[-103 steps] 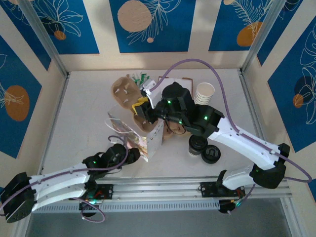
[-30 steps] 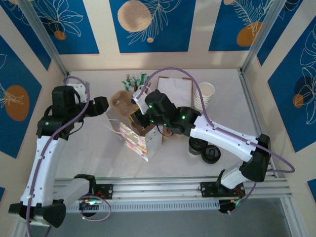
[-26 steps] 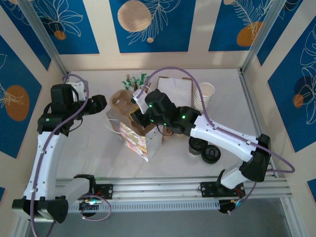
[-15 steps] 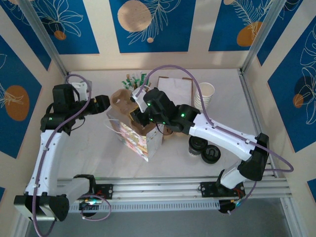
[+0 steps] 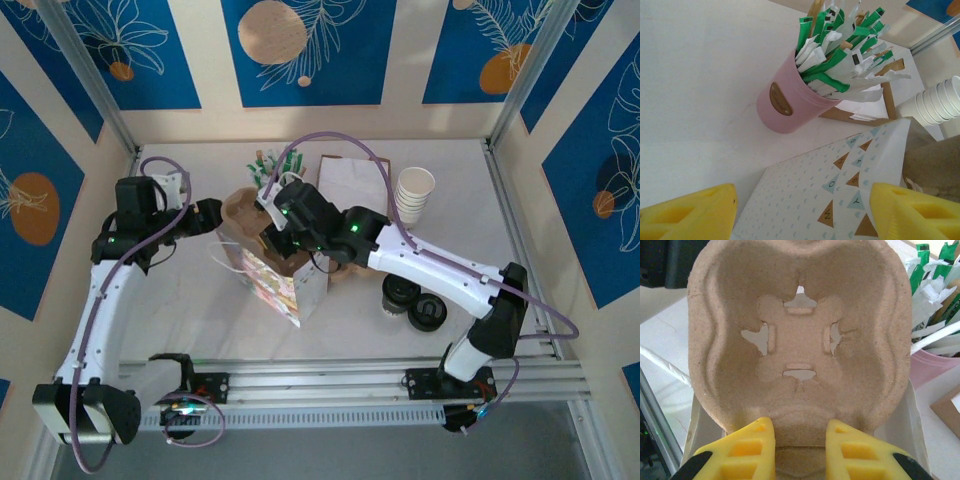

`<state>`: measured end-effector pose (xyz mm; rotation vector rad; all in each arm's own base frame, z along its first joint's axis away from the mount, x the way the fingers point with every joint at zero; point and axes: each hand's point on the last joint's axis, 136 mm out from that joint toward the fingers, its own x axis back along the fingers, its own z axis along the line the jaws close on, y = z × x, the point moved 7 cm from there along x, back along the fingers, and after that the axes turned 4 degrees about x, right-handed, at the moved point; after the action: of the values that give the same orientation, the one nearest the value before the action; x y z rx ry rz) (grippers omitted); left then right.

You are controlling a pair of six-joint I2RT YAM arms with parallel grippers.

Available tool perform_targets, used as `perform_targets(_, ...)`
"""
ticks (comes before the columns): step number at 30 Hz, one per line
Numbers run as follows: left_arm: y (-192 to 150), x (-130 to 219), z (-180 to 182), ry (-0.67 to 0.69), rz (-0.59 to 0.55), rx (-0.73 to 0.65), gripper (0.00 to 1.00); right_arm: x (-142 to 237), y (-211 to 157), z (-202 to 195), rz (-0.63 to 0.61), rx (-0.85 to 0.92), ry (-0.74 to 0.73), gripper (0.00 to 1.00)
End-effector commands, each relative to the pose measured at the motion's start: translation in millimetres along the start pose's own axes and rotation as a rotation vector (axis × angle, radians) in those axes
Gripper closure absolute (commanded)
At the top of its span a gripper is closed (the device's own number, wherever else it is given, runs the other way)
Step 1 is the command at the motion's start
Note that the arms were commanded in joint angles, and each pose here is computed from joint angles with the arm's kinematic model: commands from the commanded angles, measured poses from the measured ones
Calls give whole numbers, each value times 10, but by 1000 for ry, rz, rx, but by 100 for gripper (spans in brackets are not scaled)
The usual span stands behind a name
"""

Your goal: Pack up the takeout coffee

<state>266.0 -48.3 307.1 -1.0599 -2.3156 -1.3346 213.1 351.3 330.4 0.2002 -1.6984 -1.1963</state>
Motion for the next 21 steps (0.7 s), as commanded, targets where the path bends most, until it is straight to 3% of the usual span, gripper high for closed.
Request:
perform_targets(1, 46, 11, 39, 15, -39, -8, 29, 42, 45, 46, 5, 19, -4, 96)
perform_targets(21, 19, -6, 133, 78, -57, -9, 30, -79, -67, 93, 115, 61, -37, 96)
